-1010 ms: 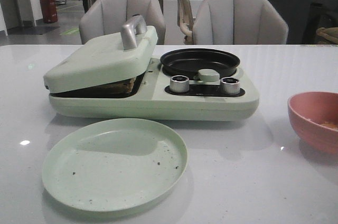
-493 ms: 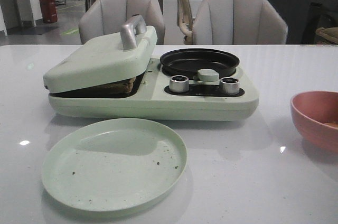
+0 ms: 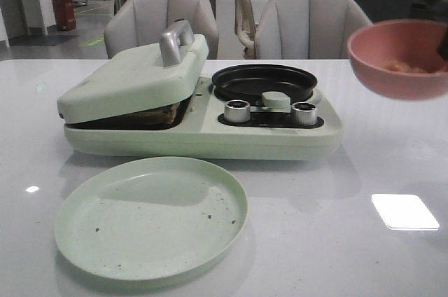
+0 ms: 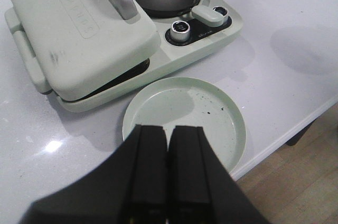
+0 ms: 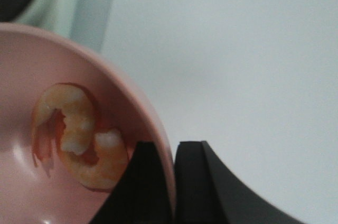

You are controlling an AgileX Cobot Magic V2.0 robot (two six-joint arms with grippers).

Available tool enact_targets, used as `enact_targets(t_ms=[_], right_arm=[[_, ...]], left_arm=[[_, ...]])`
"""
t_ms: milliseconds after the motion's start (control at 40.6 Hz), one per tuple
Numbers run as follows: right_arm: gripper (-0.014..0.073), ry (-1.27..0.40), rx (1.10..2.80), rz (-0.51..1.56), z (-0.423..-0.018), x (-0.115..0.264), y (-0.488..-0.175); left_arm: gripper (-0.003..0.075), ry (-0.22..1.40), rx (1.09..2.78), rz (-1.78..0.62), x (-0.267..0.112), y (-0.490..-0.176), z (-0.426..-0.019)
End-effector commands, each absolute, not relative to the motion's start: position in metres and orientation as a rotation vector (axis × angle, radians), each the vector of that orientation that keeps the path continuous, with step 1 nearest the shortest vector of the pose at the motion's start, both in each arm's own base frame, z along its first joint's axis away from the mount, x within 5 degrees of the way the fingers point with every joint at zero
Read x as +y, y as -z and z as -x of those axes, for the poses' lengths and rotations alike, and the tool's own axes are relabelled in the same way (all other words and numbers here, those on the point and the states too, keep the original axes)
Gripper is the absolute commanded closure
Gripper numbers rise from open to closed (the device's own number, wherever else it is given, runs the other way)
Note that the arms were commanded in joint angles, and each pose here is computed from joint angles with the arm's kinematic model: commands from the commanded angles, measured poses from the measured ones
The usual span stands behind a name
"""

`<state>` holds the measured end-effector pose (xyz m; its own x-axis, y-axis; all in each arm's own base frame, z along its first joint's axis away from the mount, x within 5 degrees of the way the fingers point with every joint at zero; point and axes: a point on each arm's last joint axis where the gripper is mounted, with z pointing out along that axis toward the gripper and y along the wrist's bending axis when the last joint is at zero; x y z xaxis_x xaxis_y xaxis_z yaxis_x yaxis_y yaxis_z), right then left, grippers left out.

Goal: Make breakfast with bread and shrimp
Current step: 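Grasp the rim of the pink bowl with the right gripper, then lift the bowl over the black pan and tip the shrimp in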

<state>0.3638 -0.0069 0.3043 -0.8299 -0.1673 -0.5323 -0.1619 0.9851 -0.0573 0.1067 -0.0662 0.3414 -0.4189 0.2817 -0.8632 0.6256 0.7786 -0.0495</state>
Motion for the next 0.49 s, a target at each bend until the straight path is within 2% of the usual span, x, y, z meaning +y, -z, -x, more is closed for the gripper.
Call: enact_targets(t_ms=[0,99,246,468], right_arm=[[0.055,0.126,2.339,0.398,-0.366,0.025,-0.366],[0.055,0.238,2.225,0.513,-0.374,0.059,-0.389],[0.055,0.528,2.034,0.622,-0.387,0.108,-0.408],[0.055,0.888,1.772,0.645,-0.402,0.156,-0.407]], left_arm=[[0.062,0.47,1.933,-0.629,-0.067,-0.356,-0.109],[0.062,0.47,1.933,-0.629,-0.067,-0.356,-0.109],[0.062,0.467,1.933,-0.63,-0.067,-0.356,-0.109],[0.062,0.465,1.933,-0.631,-0.067,-0.356,-0.109]])
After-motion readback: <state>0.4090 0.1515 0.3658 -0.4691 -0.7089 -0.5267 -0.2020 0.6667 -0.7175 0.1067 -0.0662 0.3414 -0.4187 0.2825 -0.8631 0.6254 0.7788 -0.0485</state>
